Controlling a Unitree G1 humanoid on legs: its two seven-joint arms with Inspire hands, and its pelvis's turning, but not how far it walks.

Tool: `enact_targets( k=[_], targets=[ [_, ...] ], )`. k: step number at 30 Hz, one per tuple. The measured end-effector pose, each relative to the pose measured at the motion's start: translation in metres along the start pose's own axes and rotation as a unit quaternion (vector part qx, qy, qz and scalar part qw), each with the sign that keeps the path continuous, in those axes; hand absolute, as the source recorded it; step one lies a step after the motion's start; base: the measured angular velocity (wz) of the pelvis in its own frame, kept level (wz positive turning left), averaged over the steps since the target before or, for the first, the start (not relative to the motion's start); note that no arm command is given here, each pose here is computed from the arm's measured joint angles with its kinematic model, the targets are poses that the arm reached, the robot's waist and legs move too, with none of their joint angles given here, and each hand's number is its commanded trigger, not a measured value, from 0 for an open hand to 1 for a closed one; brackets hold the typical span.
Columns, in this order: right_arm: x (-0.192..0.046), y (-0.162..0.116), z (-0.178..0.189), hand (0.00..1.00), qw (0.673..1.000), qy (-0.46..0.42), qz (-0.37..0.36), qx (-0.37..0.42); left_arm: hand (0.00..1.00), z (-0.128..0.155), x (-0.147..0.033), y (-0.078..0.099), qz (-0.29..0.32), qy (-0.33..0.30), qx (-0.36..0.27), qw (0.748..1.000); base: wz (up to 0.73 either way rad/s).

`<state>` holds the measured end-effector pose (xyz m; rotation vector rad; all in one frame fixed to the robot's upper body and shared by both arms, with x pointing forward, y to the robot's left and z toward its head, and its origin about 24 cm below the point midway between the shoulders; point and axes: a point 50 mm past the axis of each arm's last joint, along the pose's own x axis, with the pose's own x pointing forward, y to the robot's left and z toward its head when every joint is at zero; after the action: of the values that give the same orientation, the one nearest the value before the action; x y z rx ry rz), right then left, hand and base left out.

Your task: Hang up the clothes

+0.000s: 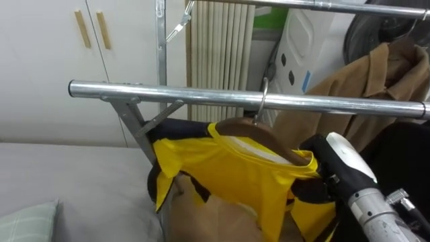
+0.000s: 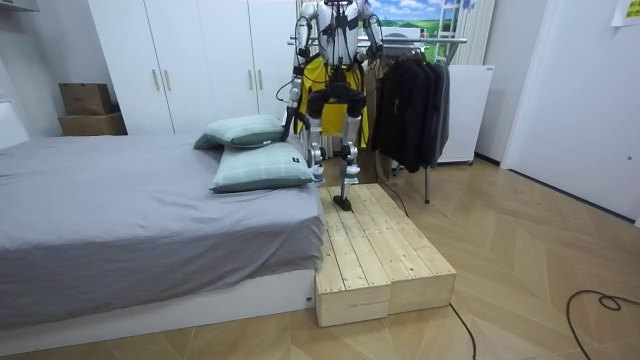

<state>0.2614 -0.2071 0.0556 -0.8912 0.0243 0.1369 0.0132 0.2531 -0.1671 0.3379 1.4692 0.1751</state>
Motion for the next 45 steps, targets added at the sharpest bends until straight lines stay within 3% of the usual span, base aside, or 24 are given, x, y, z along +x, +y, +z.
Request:
enact_targets(
  k=[19,45],
  targets=[
    [-0.001,0.012,-0.02,1.0,0.984,0.037,0.034,0.173,0.0,0.001,0.0,0.002,0.004,-0.006,0.024,1.0,0.0],
    [-0.004,0.018,-0.034,1.0,0.973,0.064,0.049,0.214,0.0,-0.003,-0.001,0.0,0.0,-0.001,0.025,1.0,0.0]
  ],
)
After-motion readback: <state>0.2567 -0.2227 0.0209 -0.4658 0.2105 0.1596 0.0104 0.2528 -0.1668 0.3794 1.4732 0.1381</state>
